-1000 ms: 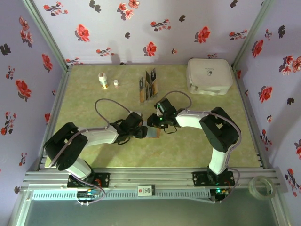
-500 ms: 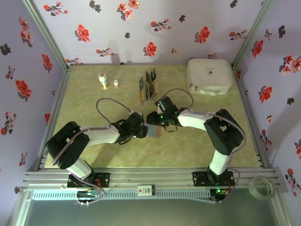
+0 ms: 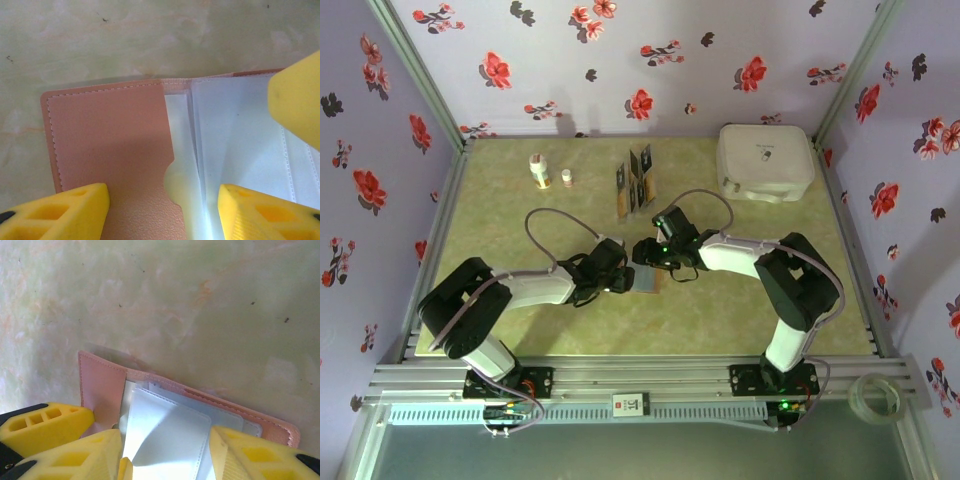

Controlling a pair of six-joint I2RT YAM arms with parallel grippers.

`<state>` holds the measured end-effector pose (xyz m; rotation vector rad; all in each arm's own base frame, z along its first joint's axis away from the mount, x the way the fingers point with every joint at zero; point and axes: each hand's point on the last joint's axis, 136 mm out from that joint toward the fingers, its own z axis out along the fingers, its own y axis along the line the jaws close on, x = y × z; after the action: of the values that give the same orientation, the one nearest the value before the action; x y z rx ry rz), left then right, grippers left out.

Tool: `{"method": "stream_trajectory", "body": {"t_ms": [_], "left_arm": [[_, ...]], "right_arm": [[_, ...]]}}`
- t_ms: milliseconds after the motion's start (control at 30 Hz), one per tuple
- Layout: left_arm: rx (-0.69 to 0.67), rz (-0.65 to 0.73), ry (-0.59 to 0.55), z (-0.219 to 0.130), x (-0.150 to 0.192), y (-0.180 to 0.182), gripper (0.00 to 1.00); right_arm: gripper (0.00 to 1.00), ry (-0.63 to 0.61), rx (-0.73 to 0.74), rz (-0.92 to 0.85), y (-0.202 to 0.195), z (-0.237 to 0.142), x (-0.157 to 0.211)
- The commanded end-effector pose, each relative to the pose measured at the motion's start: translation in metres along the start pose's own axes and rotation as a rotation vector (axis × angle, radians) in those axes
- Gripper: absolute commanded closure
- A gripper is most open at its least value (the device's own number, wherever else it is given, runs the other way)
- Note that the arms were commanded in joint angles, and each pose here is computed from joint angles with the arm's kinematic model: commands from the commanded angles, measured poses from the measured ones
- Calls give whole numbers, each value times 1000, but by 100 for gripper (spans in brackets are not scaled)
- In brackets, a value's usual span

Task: Put the credit cards into the card holder

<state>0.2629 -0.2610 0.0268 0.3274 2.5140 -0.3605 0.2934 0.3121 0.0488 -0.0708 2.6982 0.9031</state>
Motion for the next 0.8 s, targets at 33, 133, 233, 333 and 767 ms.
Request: {"method": "stream_trajectory", "body": {"t_ms": [33, 133, 233, 333, 767], "left_arm": [[-57, 33, 124, 9, 40, 17, 39], [-57, 34, 124, 9, 40, 17, 39], [-56, 34, 124, 10, 40, 17, 39], [-56, 32, 122, 10, 39, 16, 39], [-24, 9, 46, -11, 14, 11, 31]], "right_arm": [[50, 13, 3, 21, -5, 9, 6], [51, 20, -3, 23, -4, 11, 6], [51, 25, -6, 26, -4, 13, 7], [51, 27, -16, 29, -3, 13, 7], [52, 9, -145, 53, 34, -3, -1]]}}
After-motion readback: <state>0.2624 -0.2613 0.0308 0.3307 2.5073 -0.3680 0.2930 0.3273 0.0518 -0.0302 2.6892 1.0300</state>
